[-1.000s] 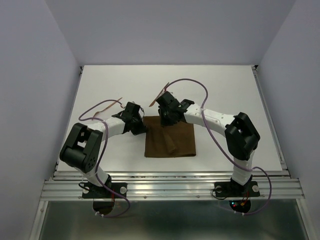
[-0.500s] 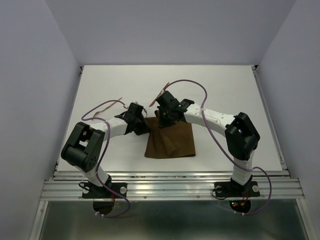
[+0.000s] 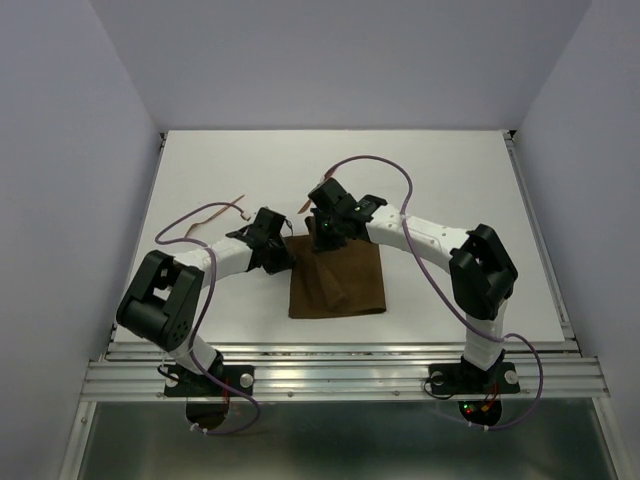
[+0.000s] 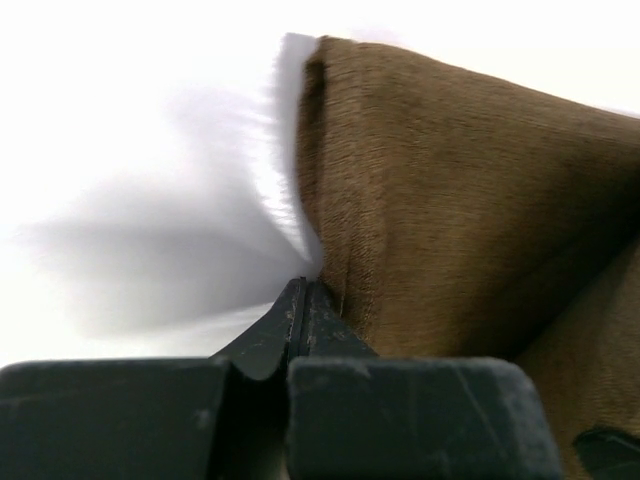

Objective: Fold the napkin into a case and place the utensils inside
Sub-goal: Fold the rectangle-folded napkin at the center of the board.

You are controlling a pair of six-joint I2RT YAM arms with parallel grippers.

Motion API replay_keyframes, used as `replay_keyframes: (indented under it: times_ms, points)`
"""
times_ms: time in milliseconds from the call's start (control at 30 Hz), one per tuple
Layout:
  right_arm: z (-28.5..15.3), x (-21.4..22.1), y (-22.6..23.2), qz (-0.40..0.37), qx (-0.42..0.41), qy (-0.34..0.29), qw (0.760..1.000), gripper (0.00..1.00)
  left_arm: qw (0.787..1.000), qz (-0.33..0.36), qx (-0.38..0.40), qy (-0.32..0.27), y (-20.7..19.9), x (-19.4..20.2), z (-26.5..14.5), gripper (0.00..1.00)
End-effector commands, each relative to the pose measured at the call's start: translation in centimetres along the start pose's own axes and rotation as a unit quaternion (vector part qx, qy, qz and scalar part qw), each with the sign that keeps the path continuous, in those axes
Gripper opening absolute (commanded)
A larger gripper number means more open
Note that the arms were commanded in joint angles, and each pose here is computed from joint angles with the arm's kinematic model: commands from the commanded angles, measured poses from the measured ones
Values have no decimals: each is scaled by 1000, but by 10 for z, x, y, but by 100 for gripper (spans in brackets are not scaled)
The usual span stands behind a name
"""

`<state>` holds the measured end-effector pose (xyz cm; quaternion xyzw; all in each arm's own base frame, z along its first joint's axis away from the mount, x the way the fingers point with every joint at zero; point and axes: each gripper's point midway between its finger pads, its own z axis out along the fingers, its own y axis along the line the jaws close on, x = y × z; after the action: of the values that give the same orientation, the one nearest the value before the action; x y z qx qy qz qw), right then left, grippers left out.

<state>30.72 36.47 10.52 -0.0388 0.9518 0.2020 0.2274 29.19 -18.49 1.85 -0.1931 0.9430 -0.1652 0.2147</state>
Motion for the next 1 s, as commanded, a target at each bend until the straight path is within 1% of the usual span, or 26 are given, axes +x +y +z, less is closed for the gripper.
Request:
replay_keyframes:
  times_ms: [0, 267, 367, 600, 633, 667, 733, 767, 800, 833, 867, 933, 967]
  points:
    - [-13, -7, 12, 1, -15, -16, 1000, 1, 999, 4, -52, -10, 28, 5, -12, 0]
    - [-14, -3, 10, -2, -17, -10, 1000, 1, 998, 3, -59, -4, 40, 15, -17, 0]
    - [-16, -1, 9, -3, -16, -9, 1000, 1, 999, 12, -44, -2, 36, 17, -18, 0]
    - [-22, 11, -18, 3, 14, -9, 1000, 1, 999, 33, -34, 23, 22, 31, -12, 0]
    - [-21, 19, -24, 4, 19, -2, 1000, 1, 999, 39, -27, 24, 15, 34, -11, 0]
    - [-26, 16, -28, 8, 20, -6, 1000, 1, 998, 41, -20, 41, 10, 42, -8, 0]
    - [-29, 16, -35, 14, 25, -10, 1000, 1, 998, 41, -8, 44, -4, 44, -5, 0]
    - [-32, 15, -42, 20, 30, -12, 999, 1, 997, 49, -6, 55, -9, 53, -1, 0]
    - [-34, 12, -48, 25, 34, -15, 999, 1, 997, 52, 6, 55, -22, 54, 0, 0]
    - [-35, 12, -53, 29, 36, -16, 999, 1, 997, 49, 11, 55, -27, 52, 2, 0]
    - [-38, 12, -53, 27, 35, -19, 999, 1, 996, 58, 11, 63, -32, 61, 6, 0]
    - [-43, 7, -63, 33, 39, -24, 998, 1, 996, 62, 22, 65, -46, 64, 10, 0]
    - [-45, 5, -68, 33, 41, -25, 998, 1, 996, 61, 33, 63, -58, 62, 11, 0]
